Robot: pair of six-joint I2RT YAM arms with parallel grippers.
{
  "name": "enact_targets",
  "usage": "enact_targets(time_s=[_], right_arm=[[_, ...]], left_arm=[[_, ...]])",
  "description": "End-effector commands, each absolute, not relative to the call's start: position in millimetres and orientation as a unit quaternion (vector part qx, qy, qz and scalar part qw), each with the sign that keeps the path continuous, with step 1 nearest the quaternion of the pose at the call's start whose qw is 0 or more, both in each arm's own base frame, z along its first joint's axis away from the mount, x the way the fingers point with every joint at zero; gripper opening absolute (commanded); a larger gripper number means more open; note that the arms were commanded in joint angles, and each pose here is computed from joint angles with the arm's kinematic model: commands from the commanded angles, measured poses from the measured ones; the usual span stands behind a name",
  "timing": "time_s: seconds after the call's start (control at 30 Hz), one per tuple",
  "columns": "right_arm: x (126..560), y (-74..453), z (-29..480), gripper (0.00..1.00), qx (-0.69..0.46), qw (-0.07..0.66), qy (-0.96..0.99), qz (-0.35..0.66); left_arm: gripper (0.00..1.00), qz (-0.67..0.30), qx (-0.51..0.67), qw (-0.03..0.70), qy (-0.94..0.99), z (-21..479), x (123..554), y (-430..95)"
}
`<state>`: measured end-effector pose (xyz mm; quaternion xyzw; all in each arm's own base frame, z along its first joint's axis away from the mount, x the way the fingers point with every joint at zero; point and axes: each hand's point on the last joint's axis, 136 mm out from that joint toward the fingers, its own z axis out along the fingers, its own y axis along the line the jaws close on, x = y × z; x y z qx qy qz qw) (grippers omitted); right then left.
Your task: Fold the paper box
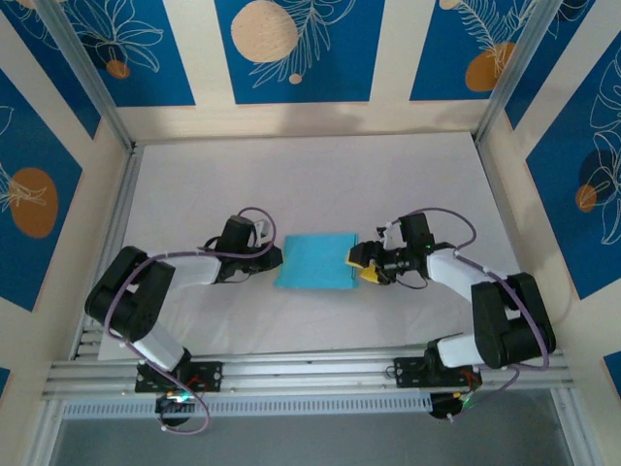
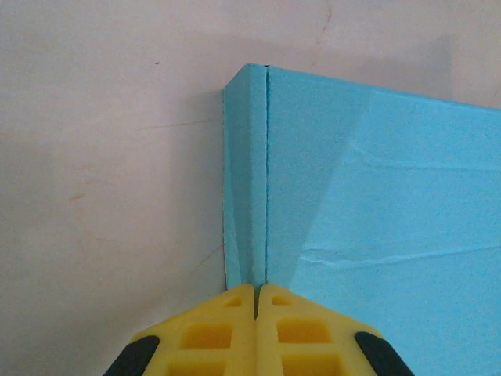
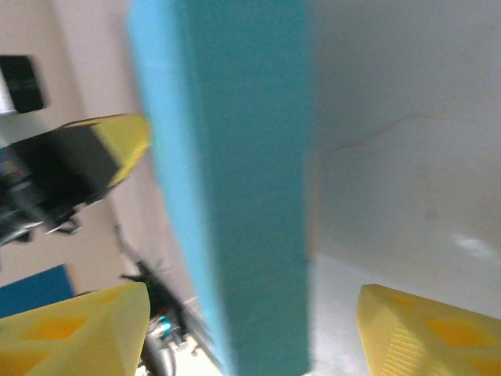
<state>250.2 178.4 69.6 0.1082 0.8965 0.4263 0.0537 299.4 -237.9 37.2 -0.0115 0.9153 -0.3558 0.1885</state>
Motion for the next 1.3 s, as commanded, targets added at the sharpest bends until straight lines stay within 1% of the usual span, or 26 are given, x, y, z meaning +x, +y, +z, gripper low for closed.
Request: enact_targets(time_s=[0.0, 0.07, 0.2, 0.27, 0.37, 0.47, 0.57, 0.6, 0.67, 0.7, 0.77, 0.83, 0.9, 1.0, 1.03, 1.13, 1.2, 1.27], right_arm=[[258, 153, 56, 0.72, 0.118, 0.085, 0.93, 0.338], [263, 152, 57, 0.72, 0.117, 0.098, 0.928, 0.339], [273, 178, 72, 0.72, 0.078, 0.09, 0.905, 0.409], [278, 194, 85, 0.71, 0.052, 0.088, 0.884, 0.457], [283, 214, 98, 0.67, 0.035, 0.064, 0.854, 0.516], [285, 224, 104, 0.6, 0.039, 0.05, 0.836, 0.544], [283, 223, 104, 0.5, 0.058, 0.044, 0.831, 0.551], [282, 222, 103, 0.47, 0.068, 0.041, 0.832, 0.548], [280, 220, 100, 0.42, 0.08, 0.036, 0.836, 0.542], [279, 217, 95, 0.37, 0.092, 0.03, 0.842, 0.53], [276, 212, 86, 0.31, 0.111, 0.018, 0.848, 0.519], [273, 208, 80, 0.28, 0.129, 0.004, 0.848, 0.514], [271, 205, 77, 0.26, 0.146, -0.002, 0.846, 0.514], [270, 201, 78, 0.25, 0.167, -0.013, 0.841, 0.515], [269, 201, 77, 0.25, 0.175, -0.02, 0.84, 0.514], [266, 202, 77, 0.25, 0.2, -0.043, 0.832, 0.515], [265, 203, 78, 0.25, 0.214, -0.061, 0.824, 0.522], [265, 206, 81, 0.25, 0.223, -0.074, 0.815, 0.53]], left_arm=[[0.06, -0.25, -0.058, 0.059, 0.965, -37, 240, -195], [0.06, -0.252, -0.057, 0.057, 0.964, -37, 240, -196], [0.06, -0.256, -0.056, 0.057, 0.963, -37, 242, -198], [0.06, -0.256, -0.054, 0.056, 0.963, -37, 242, -198], [0.06, -0.26, -0.053, 0.059, 0.962, -35, 244, -200], [0.06, -0.269, -0.054, 0.067, 0.959, -29, 246, -203], [0.08, -0.279, -0.056, 0.075, 0.956, -22, 248, -205], [0.09, -0.284, -0.056, 0.076, 0.954, -18, 248, -206], [0.16, -0.286, -0.054, 0.086, 0.953, -7, 249, -208], [0.19, -0.284, -0.052, 0.094, 0.953, 1, 251, -207], [0.26, -0.278, -0.043, 0.113, 0.953, 18, 255, -205], [0.31, -0.266, -0.027, 0.142, 0.953, 42, 261, -200], [0.36, -0.246, -0.011, 0.174, 0.953, 66, 266, -192], [0.43, -0.214, 0.035, 0.244, 0.945, 109, 272, -182], [0.46, -0.206, 0.067, 0.275, 0.937, 126, 272, -184], [0.47, -0.188, 0.201, 0.363, 0.89, 173, 260, -204], [0.5, -0.177, 0.295, 0.394, 0.852, 194, 245, -223], [0.52, -0.137, 0.364, 0.423, 0.818, 204, 237, -236]])
